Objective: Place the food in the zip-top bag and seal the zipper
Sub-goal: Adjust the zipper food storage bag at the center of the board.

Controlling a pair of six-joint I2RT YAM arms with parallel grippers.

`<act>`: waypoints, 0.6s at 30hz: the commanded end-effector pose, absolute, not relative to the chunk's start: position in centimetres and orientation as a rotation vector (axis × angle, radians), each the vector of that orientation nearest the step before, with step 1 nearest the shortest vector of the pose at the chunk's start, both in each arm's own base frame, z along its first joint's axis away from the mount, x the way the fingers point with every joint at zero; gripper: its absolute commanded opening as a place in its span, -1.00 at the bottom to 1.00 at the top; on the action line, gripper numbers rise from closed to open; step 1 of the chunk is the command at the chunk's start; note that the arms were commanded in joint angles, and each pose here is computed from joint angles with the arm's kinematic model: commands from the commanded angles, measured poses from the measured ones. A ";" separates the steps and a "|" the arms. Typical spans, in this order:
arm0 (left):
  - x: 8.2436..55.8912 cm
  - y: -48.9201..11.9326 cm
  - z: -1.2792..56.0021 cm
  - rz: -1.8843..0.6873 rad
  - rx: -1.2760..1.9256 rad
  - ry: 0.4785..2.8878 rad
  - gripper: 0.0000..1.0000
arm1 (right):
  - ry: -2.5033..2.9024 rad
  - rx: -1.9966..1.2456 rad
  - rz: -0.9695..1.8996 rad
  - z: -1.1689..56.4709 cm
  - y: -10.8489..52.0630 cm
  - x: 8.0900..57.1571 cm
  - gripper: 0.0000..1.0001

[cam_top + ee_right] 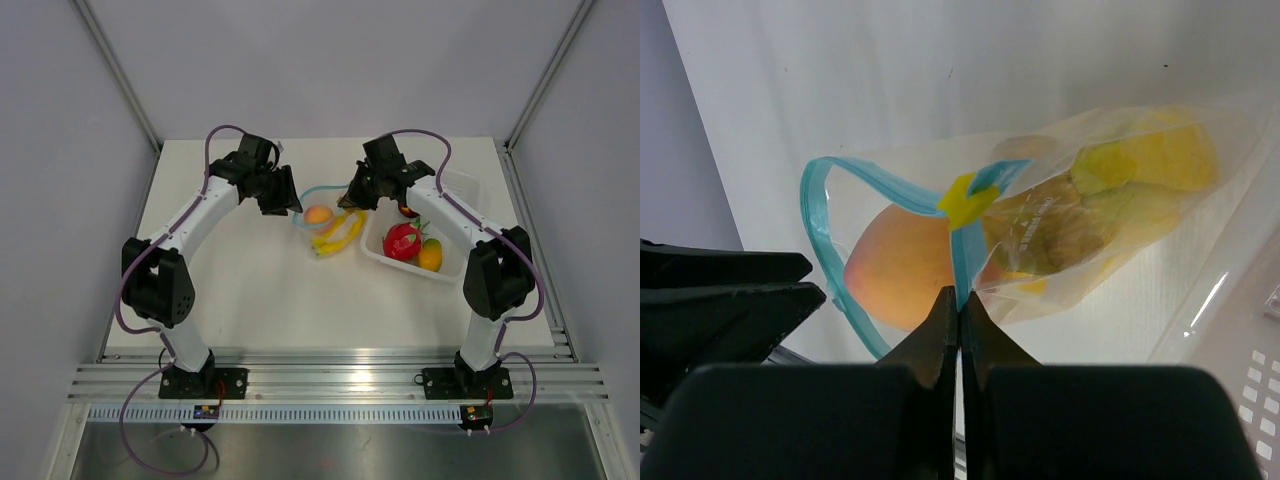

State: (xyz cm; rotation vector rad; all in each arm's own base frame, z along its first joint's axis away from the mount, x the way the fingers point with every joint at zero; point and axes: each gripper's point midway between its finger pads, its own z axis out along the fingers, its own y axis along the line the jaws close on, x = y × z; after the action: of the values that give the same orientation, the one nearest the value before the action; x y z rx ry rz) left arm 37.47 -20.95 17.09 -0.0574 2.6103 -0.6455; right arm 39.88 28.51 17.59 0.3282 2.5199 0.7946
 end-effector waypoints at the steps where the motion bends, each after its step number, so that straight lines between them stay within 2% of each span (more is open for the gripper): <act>1: 38.6 -22.5 17.2 -0.762 -0.045 2.572 -0.17 | 2.490 0.314 0.842 18.1 28.9 40.5 -1.00; 5: 38.4 -22.5 16.0 -0.754 -0.052 2.600 -0.38 | 2.492 0.320 0.839 18.0 28.7 40.5 -1.00; 10: 38.4 -22.4 15.4 -0.752 -0.043 2.611 -0.42 | 2.499 0.337 0.835 17.5 28.4 40.4 -1.00; 12: 38.4 -22.5 15.3 -0.758 -0.040 2.616 -0.63 | 2.503 0.338 0.831 17.3 28.3 40.4 -1.00; 14: 38.7 -22.5 15.5 -0.744 -0.038 2.616 -0.96 | 2.503 0.341 0.830 17.2 28.3 40.4 -1.00; 18: 39.4 -22.0 19.4 -0.701 0.003 2.553 -1.00 | 2.499 0.349 0.825 17.8 27.9 40.5 -1.00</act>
State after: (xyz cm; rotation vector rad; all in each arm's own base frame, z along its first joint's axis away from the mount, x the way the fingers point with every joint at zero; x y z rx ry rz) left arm 37.67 -21.96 14.74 -0.0561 2.6722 -0.6986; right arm 39.77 28.10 16.49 0.3410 2.5363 0.7981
